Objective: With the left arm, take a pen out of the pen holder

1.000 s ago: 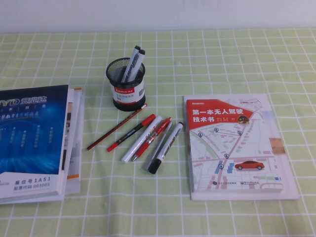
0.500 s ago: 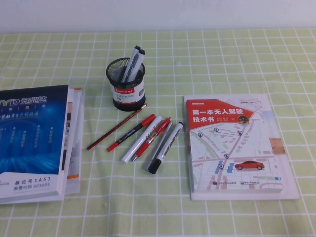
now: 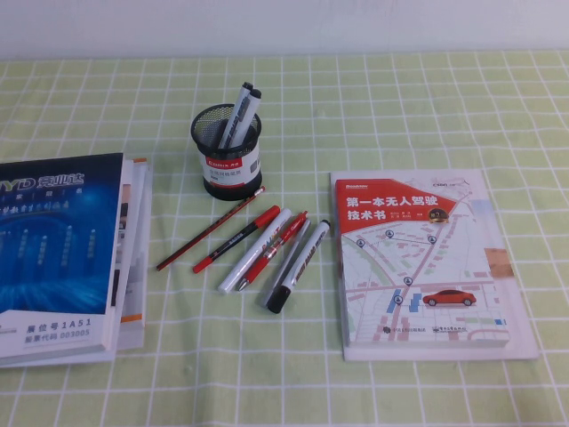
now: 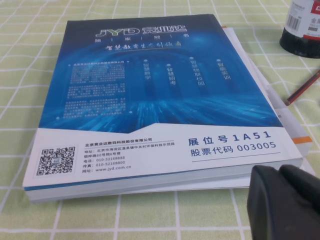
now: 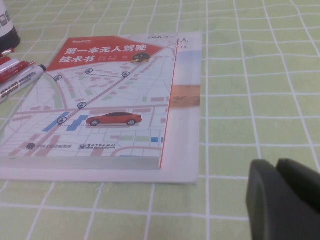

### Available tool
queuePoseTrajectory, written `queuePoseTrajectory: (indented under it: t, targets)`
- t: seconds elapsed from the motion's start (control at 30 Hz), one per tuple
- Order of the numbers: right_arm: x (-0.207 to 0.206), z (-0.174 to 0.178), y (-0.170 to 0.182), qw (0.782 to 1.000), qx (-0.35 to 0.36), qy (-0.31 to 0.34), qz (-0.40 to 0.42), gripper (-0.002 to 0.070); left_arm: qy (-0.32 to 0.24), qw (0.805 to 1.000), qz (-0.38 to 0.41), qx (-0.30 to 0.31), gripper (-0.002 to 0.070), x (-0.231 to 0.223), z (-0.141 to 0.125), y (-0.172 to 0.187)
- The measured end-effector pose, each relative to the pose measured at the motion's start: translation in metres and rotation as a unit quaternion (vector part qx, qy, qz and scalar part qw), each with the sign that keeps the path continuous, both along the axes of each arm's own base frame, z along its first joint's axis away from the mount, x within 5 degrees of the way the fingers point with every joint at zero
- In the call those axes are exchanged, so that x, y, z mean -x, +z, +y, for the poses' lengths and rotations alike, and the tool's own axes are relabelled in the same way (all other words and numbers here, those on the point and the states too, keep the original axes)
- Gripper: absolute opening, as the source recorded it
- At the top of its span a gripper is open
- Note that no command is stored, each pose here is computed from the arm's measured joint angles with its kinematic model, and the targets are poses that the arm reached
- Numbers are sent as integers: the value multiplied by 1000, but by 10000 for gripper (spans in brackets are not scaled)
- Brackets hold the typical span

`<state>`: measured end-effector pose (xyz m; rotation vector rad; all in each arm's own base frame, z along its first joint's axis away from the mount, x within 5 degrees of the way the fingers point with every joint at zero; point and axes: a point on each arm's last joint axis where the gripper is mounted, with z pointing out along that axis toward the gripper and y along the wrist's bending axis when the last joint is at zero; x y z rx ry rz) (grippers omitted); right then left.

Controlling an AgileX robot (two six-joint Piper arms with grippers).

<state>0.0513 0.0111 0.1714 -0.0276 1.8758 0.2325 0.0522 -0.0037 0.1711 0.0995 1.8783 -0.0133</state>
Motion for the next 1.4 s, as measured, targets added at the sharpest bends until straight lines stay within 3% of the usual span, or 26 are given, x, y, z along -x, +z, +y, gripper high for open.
queuePoseTrajectory:
  t: [0.2,0.33,0.47,0.57,1.13,1.4]
  targets:
    - [0,0,0,1000,0,0,0,-14,3,1000,-29,-10,-3,-2,1,5]
    - [0,0,0,1000,0,0,0,-14,13,995,-55,78,-3,-3,-1,11]
    - [0,0,0,1000,0,0,0,-14,25,978,-75,191,-3,-3,-3,16]
    - [0,0,0,1000,0,0,0,-14,30,968,-82,236,-3,-4,-4,18]
    - [0,0,0,1000,0,0,0,-14,33,959,-86,267,-3,-3,-4,21]
    - [0,0,0,1000,0,0,0,-14,18,965,-59,255,-3,-3,-7,64]
